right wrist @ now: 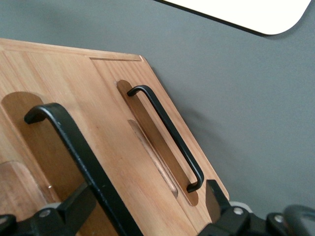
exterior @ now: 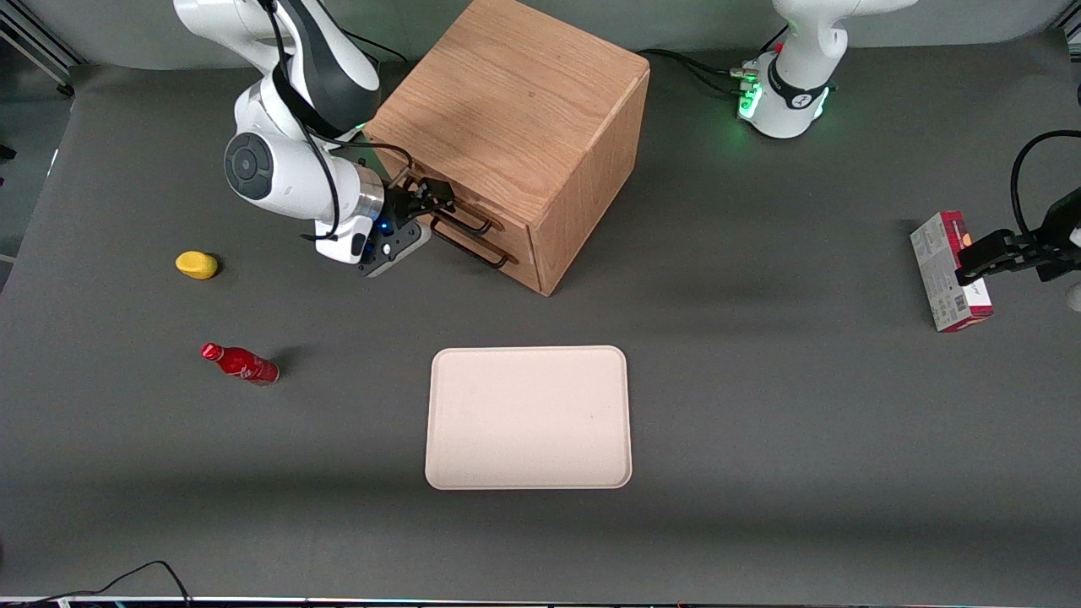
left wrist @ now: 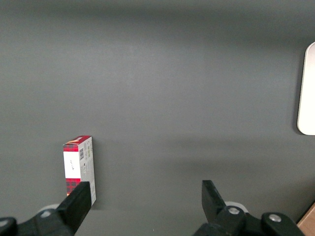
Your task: Close top drawer
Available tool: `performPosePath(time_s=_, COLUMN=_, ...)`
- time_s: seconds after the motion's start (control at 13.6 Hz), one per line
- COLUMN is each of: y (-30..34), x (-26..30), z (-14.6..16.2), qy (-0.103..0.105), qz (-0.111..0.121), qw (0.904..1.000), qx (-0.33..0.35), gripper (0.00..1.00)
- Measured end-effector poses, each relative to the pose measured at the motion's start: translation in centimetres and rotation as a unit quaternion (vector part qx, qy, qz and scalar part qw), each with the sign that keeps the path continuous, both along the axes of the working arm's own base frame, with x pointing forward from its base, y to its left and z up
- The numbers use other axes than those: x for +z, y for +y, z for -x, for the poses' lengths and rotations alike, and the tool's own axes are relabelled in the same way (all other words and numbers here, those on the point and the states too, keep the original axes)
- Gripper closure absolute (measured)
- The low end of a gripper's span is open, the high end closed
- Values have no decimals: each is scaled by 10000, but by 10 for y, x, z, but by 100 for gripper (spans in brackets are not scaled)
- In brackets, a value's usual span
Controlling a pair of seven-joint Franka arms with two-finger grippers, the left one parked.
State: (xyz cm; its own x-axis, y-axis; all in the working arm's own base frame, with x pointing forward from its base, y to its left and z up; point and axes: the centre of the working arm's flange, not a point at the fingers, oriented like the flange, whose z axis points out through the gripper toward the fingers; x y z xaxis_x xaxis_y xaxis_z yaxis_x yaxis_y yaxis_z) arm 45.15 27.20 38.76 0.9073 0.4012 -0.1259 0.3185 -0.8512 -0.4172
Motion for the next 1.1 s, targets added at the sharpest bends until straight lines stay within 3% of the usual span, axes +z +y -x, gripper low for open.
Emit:
performPosePath(time_s=0.29, y=4, x=17, z=-8, qy=-177, qz=-26, qw=9998, qx=56, gripper=0)
performPosePath(time_s=0.51, y=0, x=58, z=-25, qy=-233, qz=-79, qw=9996, qx=161, gripper=0)
performPosePath(time_s=0.66, y=-17, x=97, z=-41, qy=-332, qz=31, qw=9992, qx=232, gripper=0)
performPosePath(time_s=0.88, y=-57, x=170, z=-59, qy=-699, qz=498, qw=9963, qx=85, gripper=0)
performPosePath(time_s=1.1, y=-103, x=242, z=-46, qy=-1147, qz=1202, qw=9854, qx=-383, gripper=0)
